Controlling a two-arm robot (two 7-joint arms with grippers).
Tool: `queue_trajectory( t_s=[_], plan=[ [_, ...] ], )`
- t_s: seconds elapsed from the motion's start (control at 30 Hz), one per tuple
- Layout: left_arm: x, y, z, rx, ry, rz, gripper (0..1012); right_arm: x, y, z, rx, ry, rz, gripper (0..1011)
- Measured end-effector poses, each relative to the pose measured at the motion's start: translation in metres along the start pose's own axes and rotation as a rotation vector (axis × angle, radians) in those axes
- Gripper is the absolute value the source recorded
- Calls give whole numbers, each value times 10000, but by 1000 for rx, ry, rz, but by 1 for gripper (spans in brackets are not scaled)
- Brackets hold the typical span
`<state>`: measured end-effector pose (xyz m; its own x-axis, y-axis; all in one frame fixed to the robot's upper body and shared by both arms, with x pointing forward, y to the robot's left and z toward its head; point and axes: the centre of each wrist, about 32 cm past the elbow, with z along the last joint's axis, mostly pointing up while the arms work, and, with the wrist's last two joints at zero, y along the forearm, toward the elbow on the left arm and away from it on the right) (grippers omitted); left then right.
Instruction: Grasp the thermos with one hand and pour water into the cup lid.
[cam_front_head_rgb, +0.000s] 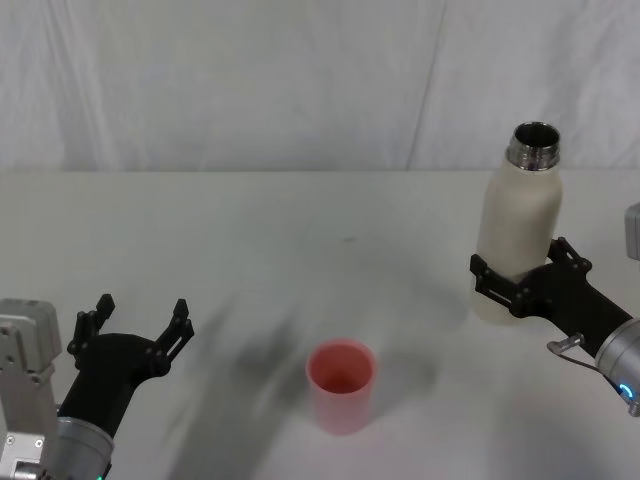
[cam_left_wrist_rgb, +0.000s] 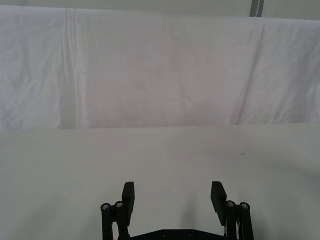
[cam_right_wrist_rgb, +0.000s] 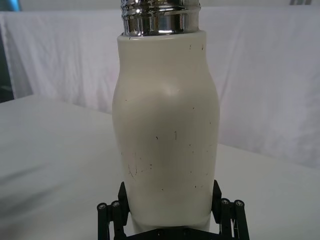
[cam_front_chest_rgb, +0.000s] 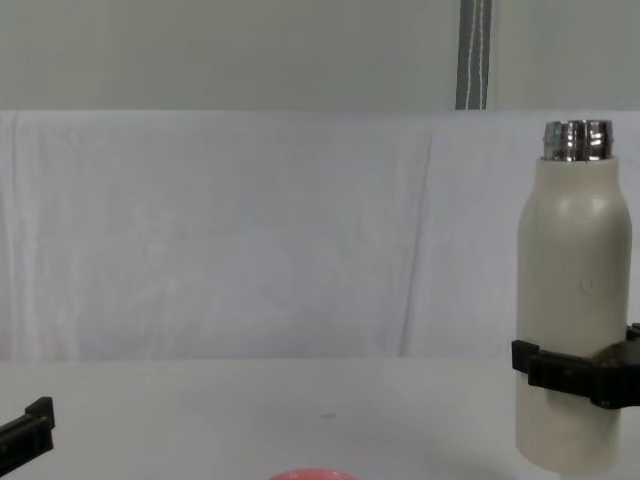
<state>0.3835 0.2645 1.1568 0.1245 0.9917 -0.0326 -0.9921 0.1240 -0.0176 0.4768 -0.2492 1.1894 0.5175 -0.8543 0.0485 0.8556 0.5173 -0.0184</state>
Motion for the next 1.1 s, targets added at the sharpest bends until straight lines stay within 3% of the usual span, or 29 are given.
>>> queue_trajectory(
  t_s=[0.3, 1.1],
  plan=[
    [0, 0, 0, 0, 0, 0, 1001, 14, 111, -95, 23, 9, -48, 951],
    [0, 0, 0, 0, 0, 0, 1001, 86, 448, -188, 20, 45, -66, 951]
  ],
)
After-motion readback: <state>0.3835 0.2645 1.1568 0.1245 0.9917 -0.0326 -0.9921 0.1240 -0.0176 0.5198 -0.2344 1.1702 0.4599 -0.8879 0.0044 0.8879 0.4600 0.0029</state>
